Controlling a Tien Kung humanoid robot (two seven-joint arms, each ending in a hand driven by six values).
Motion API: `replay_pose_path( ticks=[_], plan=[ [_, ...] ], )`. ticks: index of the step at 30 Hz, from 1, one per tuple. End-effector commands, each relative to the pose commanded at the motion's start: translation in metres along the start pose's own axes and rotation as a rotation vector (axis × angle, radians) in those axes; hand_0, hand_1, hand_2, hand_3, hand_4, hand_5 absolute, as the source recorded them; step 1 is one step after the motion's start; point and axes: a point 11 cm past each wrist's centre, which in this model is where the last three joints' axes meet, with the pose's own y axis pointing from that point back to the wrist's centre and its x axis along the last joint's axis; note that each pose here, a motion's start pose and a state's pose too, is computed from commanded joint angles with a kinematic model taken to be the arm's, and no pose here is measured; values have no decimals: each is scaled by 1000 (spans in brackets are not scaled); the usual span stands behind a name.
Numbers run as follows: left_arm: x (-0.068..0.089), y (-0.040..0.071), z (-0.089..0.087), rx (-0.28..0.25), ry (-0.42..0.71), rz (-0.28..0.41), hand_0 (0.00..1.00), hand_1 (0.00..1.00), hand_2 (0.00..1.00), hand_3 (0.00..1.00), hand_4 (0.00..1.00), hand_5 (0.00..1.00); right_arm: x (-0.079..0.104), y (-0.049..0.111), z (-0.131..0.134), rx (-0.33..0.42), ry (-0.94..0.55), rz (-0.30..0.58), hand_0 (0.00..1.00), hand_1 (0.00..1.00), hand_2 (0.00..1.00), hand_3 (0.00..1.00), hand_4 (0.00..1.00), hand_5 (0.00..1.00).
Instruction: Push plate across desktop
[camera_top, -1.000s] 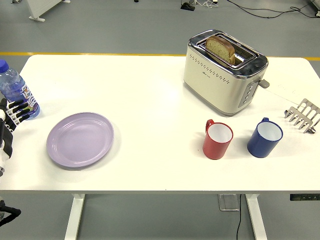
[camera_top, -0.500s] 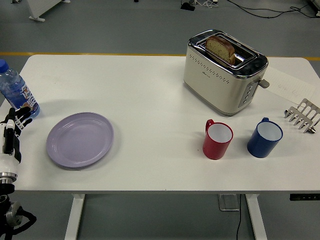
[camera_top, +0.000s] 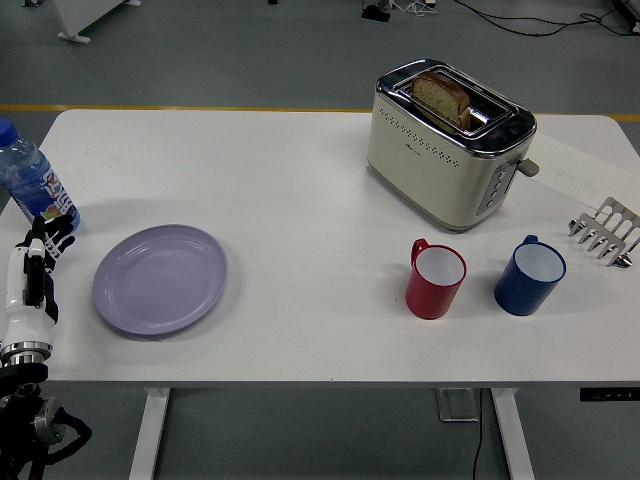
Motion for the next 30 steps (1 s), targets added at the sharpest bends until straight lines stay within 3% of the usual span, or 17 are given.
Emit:
replay_pose_path(
  ticks=[9, 21, 30],
  plan=[
    [-7, 0, 0, -23, 7, 14, 788, 817, 792, 627, 626, 998, -2, 1, -4, 6, 3, -3, 634, 601, 686, 610, 365, 397],
    [-23, 2, -9, -8, 7, -12, 781, 812, 787, 626, 614, 998, -2, 2, -5, 5, 14, -3, 634, 601, 686, 609, 364, 395],
    [-22, 6, -18, 20, 0, -7, 780, 811, 787, 625, 607, 998, -2, 1, -4, 3, 17, -3, 633, 601, 685, 609, 363, 395]
  ],
)
